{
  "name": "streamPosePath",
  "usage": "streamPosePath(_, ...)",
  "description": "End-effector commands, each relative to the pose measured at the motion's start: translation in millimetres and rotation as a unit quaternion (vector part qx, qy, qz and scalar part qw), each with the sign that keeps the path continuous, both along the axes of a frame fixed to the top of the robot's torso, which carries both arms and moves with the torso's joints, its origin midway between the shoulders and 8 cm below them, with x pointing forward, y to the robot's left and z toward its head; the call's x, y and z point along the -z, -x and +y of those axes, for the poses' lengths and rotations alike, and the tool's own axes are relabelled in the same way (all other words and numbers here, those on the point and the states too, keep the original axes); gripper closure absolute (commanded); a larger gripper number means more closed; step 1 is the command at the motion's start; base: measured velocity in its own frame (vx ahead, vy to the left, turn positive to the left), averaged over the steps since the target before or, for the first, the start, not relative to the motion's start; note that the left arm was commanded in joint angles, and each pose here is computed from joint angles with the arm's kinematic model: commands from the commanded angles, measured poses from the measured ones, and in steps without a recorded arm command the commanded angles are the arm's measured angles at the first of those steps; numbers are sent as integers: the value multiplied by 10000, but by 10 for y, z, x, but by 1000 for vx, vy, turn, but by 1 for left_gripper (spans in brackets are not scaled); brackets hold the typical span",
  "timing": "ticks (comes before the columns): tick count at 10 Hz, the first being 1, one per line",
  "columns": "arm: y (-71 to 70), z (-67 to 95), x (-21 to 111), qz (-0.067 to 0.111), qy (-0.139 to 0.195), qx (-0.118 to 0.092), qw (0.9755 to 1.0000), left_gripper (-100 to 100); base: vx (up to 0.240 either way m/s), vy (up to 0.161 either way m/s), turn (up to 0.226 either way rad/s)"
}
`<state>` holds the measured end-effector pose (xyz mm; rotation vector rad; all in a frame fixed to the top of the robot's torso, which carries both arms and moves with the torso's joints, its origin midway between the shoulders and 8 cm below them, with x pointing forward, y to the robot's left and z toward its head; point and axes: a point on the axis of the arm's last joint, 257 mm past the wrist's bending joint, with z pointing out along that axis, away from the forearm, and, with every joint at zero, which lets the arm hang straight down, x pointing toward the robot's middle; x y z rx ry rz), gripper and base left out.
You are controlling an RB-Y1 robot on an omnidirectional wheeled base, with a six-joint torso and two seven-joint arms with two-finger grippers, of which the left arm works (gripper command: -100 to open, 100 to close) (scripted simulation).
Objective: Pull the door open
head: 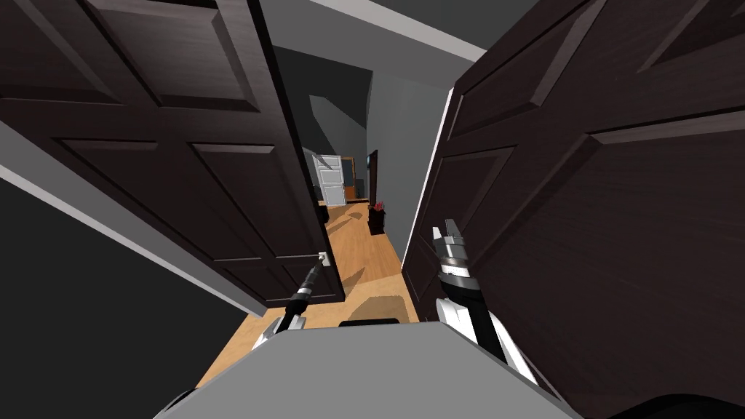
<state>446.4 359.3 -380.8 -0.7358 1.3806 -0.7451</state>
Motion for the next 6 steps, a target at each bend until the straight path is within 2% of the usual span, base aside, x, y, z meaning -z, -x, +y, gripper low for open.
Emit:
streamPosePath(1, -35, -32, 11, 12, 292, -19, 9996, -100, -74, 13, -20)
streamPosePath(3, -97, -85, 27, 30, 722, -54, 9974, -100, -89, 33, -43)
streamPosePath(4, -97, -85, 27, 29, 760, -52, 9971, -100, -67, 32, -15)
streamPosePath(6, -157, -141, 43, 46, 1204, -83, 9927, -100, -69, 31, -36)
